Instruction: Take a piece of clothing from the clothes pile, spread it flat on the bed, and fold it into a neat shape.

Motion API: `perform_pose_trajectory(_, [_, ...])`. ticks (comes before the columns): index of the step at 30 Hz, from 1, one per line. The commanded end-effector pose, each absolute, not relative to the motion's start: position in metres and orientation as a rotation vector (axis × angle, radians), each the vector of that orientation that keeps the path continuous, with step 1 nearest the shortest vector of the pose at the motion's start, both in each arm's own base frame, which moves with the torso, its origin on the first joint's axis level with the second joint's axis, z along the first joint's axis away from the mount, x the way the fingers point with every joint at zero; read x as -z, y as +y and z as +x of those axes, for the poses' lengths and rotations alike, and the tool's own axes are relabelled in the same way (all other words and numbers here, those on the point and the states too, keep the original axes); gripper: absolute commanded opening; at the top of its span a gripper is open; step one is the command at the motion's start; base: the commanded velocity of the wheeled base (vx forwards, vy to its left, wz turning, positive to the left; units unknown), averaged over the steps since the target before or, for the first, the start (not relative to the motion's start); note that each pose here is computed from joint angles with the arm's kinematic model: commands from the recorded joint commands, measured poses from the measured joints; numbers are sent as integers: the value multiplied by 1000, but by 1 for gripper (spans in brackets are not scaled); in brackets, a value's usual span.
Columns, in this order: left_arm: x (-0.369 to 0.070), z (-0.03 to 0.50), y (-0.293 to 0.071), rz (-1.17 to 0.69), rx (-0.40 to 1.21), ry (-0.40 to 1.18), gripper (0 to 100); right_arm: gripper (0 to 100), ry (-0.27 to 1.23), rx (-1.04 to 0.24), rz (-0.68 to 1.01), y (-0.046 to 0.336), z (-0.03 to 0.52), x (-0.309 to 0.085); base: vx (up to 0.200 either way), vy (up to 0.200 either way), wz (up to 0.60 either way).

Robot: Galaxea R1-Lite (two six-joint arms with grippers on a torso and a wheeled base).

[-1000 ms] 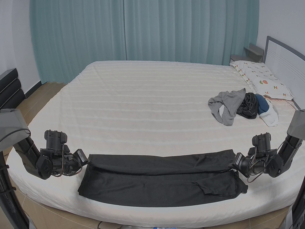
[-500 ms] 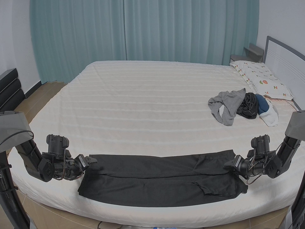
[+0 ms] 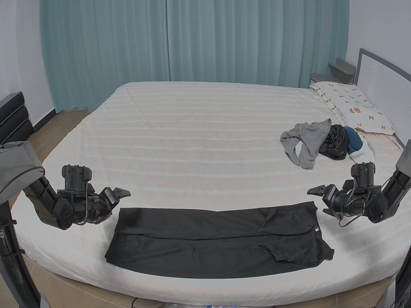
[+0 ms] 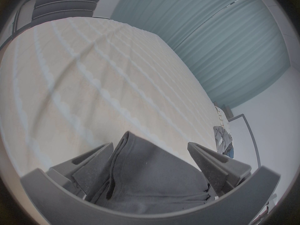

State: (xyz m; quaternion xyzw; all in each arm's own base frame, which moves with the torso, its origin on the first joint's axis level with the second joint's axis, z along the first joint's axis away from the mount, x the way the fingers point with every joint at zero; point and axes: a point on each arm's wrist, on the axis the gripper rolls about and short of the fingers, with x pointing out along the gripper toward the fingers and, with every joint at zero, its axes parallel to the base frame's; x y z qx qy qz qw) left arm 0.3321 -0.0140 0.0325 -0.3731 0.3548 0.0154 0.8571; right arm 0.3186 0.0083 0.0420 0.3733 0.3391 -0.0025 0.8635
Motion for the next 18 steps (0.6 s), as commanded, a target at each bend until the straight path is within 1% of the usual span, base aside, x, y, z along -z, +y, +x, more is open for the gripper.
perform_pose_trajectory(1, [-6, 358, -14, -798, -63, 793, 100, 100, 743, 20, 788, 6, 342, -16, 0, 0, 0])
perform_pose_trajectory(4, [4, 361, -15, -795, -71, 808, 100, 100, 756, 20, 800, 1, 347, -7, 0, 0, 0])
perform_pose_trajectory(9, [6, 368, -16, -787, -70, 801, 100, 100, 756, 9, 819, -4, 353, -4, 0, 0, 0])
perform_pose_trajectory(10, [6, 368, -16, -786, -70, 801, 0, 100, 755, 10, 820, -5, 353, -4, 0, 0, 0])
perform_pose_trajectory(18, [4, 368, -12, -793, -81, 787, 0, 100, 752, 26, 829, -11, 362, 5, 0, 0, 0])
